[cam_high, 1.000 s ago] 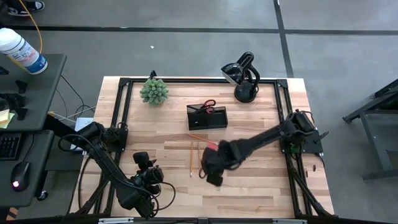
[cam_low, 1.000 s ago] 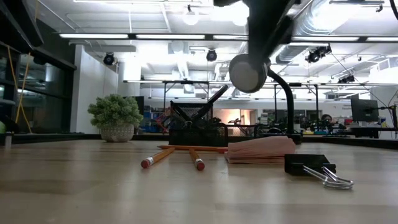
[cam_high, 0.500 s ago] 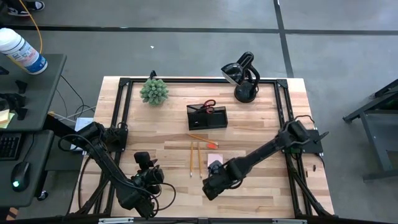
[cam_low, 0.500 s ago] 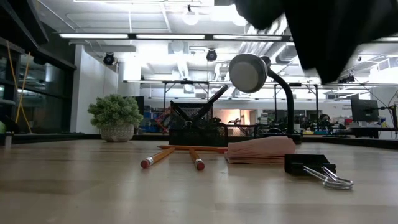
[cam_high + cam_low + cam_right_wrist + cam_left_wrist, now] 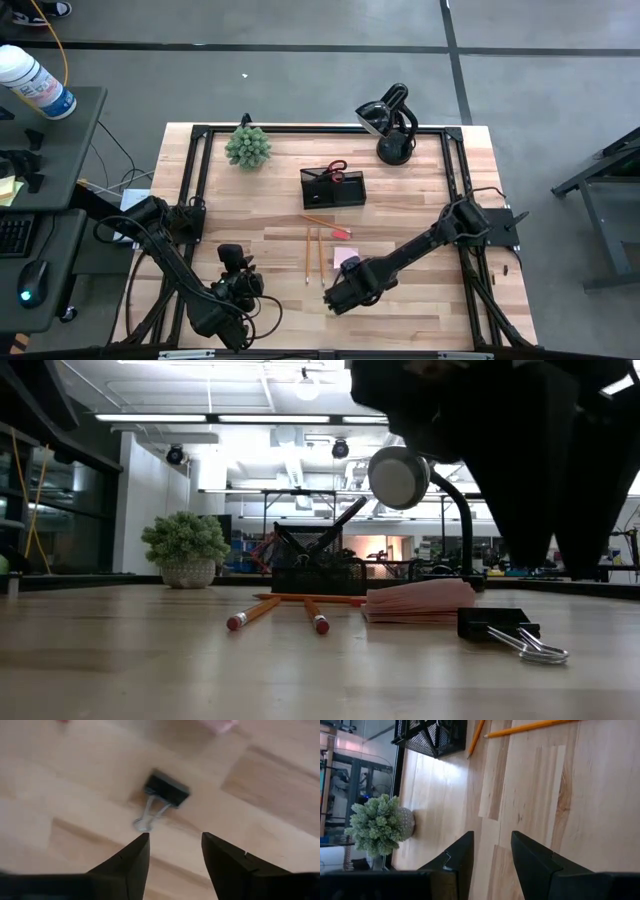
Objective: Pick and place office supplies into organizer
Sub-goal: Put the binder clip into the desk organizer
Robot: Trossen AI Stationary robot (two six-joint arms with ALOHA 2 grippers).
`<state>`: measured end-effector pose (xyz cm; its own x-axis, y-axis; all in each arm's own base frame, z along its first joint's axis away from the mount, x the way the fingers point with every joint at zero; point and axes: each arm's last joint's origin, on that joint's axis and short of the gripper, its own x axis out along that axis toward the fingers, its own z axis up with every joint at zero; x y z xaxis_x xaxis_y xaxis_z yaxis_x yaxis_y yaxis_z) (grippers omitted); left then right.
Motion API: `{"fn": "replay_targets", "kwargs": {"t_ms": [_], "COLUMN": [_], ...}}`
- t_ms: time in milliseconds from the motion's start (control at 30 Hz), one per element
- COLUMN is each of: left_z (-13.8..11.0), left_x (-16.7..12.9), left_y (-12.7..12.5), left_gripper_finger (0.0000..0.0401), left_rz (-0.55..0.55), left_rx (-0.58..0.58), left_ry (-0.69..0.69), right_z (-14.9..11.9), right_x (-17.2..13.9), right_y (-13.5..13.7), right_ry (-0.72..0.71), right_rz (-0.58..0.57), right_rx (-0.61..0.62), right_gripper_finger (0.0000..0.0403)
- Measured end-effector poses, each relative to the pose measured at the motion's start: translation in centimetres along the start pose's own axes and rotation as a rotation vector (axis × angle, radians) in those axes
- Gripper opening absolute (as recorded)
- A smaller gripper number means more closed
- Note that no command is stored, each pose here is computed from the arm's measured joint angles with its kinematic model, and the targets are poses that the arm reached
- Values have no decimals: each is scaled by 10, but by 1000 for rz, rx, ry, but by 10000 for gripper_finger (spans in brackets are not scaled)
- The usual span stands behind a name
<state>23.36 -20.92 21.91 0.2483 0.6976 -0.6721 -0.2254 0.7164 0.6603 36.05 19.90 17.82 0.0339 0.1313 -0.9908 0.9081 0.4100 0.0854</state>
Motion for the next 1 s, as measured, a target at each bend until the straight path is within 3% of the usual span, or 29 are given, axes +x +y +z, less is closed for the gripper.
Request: {"fn": "replay_targets", "kwargs": {"t_ms": [567, 733, 1000], "left_z": [0, 0, 0], "left_x": [0, 0, 0], "left_y": [0, 0, 1], "left_gripper_finger": [120, 120, 120], "left_rz": [7, 8, 13], "left_rx": [-3, -2, 24], "left_ry": [-14, -14, -19], "right_z": [3, 2, 7], "right_x": [6, 22, 20], "right_y": [-4, 0, 4], "right_ry": [-5, 43, 8], "right_rz": [-67, -82, -44], "right_rx": [167, 208, 226], "right_gripper_finger": [147, 153, 174]}}
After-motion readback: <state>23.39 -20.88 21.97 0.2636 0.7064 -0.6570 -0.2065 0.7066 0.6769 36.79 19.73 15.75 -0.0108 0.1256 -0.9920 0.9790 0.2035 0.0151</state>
